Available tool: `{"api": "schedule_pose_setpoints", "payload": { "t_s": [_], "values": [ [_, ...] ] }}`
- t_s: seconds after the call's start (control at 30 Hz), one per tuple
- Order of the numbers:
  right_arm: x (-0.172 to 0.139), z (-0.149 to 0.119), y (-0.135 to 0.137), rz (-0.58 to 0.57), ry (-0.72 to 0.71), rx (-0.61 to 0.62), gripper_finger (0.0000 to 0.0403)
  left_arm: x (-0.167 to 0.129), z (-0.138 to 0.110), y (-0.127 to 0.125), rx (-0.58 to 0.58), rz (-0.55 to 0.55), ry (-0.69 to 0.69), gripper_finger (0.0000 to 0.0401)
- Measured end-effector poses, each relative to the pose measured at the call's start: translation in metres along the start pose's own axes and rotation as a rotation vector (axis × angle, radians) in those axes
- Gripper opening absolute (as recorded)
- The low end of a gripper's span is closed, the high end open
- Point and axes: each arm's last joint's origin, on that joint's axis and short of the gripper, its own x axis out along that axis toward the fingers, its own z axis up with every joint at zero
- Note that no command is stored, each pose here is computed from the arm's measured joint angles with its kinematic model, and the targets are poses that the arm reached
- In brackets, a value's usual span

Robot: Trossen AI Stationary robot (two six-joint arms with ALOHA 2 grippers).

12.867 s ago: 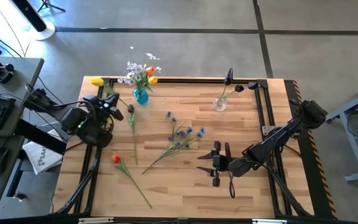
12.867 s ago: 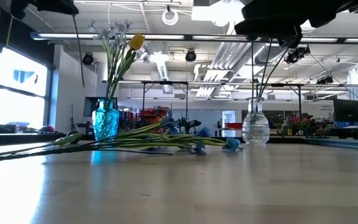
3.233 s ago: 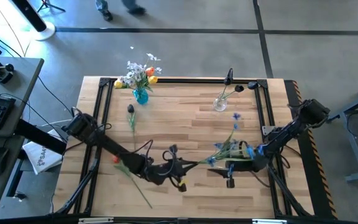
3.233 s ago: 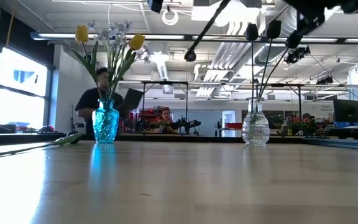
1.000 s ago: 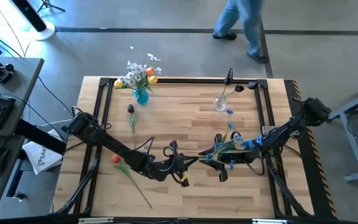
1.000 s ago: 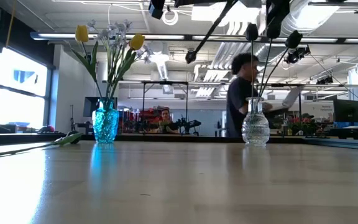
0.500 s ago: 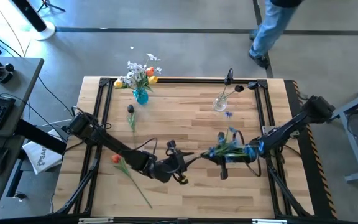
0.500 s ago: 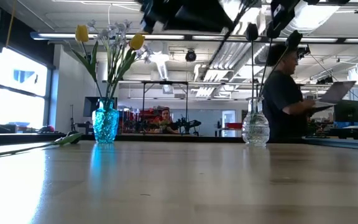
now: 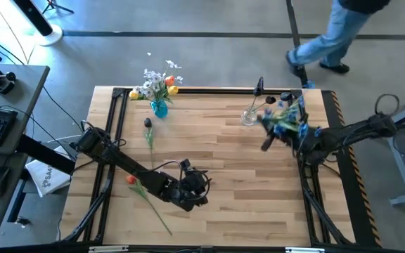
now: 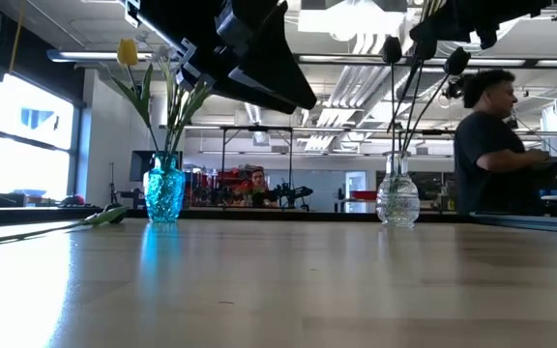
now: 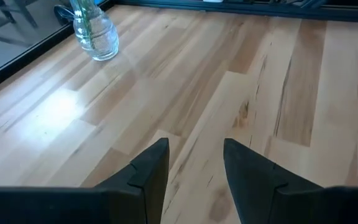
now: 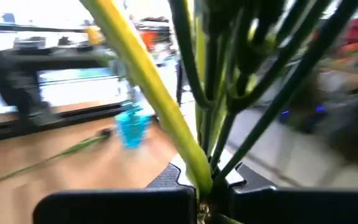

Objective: Sort flowers into vase by color
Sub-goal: Put the white flowers into the transparent vase

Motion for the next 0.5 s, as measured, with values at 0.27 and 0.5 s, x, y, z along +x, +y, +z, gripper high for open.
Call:
{"api": "schedule_pose_setpoints", "payload": {
  "t_s": [0.27, 0.5],
  "values": [
    [0.021, 0.003, -0.035, -0.157, 0.0, -0.055, 0.0001, 0.003, 0.001, 0.002, -0.006, 0.004, 0.003, 0.0141],
    [0.044, -0.006, -0.05, -0.16, 0.06, -0.055, 0.0001, 0.003, 0.001, 0.002, -0.008, 0.001, 0.002, 0.0141]
  ]
}}
